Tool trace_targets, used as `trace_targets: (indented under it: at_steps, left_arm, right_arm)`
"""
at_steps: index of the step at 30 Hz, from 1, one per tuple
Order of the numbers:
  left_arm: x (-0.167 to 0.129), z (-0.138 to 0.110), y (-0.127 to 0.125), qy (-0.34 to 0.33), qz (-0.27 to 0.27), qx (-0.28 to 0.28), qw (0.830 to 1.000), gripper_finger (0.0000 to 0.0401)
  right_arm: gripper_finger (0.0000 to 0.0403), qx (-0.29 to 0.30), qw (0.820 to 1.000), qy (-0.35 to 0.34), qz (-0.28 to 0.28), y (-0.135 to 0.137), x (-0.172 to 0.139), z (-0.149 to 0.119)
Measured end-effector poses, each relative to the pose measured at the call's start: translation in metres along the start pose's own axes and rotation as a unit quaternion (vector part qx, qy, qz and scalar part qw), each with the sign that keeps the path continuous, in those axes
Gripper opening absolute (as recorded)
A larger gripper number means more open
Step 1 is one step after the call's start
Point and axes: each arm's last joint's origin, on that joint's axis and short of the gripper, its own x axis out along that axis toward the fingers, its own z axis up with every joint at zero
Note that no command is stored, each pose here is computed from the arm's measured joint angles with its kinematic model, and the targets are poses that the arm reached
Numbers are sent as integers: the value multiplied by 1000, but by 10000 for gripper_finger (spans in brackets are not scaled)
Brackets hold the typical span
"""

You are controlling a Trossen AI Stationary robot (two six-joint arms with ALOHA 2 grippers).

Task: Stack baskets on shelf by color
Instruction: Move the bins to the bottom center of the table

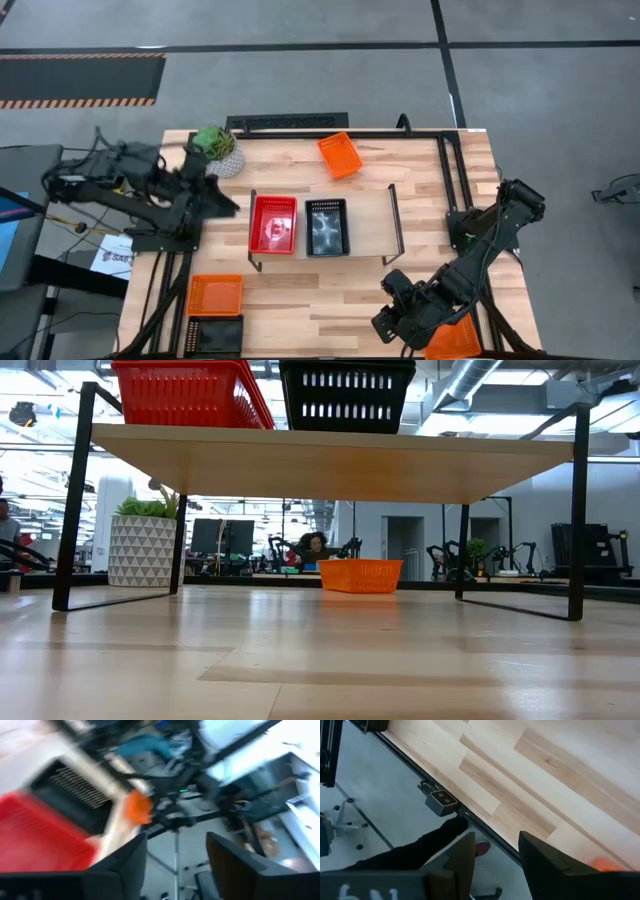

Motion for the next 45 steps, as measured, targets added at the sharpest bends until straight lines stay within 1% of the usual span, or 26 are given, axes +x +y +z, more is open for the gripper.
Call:
trace_targets:
  at_steps: [1,4,5,7,8,11,13,16,19,21,22,25,26,27,30,32,35,37,42,43,45]
  left_arm:
    - [6,-3,-5,4,-5,6,1000,164]
    - [32,-25,-11,67,18,0,998,98]
    - [42,-34,-12,96,31,-7,995,73]
    - [62,-55,-10,159,75,-21,984,25]
    - [70,-67,-10,186,97,-26,977,13]
    - [87,-102,-12,258,152,-32,954,7]
    - [94,-127,-13,293,190,-31,937,2]
    - [98,-163,-15,325,244,-23,913,1]
    - [96,-194,-13,349,293,10,890,0]
    - [95,-211,-9,367,332,42,868,0]
    - [94,-218,-5,374,355,59,855,0]
    - [92,-235,7,385,435,101,807,0]
    - [92,-239,10,383,455,106,797,0]
    - [93,-243,12,381,467,109,791,0]
    - [100,-257,13,399,465,113,782,0]
    - [106,-268,13,423,454,101,778,0]
    - [112,-280,11,434,433,89,785,0]
    - [115,-284,12,427,434,88,788,0]
    - [119,-291,16,424,445,81,785,0]
    - [122,-293,16,427,439,78,787,0]
    - [129,-298,14,437,412,72,797,0]
  right_arm:
    - [170,-3,1000,-3,1,0,0,-2]
    - [166,-11,1000,-13,3,-2,-2,-7]
    - [165,-14,1000,-17,2,-2,-2,-8]
    - [162,-20,999,-25,-4,-4,-1,-9]
    - [161,-23,999,-27,-10,-5,-1,-10]
    - [157,-35,999,-29,-15,-6,-2,-10]
    - [154,-39,999,-29,-17,-6,-2,-10]
    - [150,-48,998,-29,-16,-6,-2,-10]
    - [147,-58,998,-29,-17,-6,-2,-10]
    - [144,-68,997,-29,-17,-6,-1,-10]
    - [143,-71,997,-29,-17,-6,-1,-9]
    - [139,-73,997,-29,-17,-6,-1,-9]
    - [138,-74,997,-29,-18,-6,-1,-9]
    - [137,-74,997,-29,-17,-6,-1,-9]
    - [134,-74,997,-29,-17,-6,-1,-9]
    - [133,-74,997,-29,-17,-6,-1,-9]
    - [132,-74,997,-29,-17,-6,-1,-9]
    - [132,-76,997,-29,-18,-6,-1,-9]
    - [134,-87,996,-29,-18,-6,-1,-9]
    - [133,-88,996,-29,-18,-6,-1,-9]
    - [132,-88,996,-29,-18,-6,-1,-9]
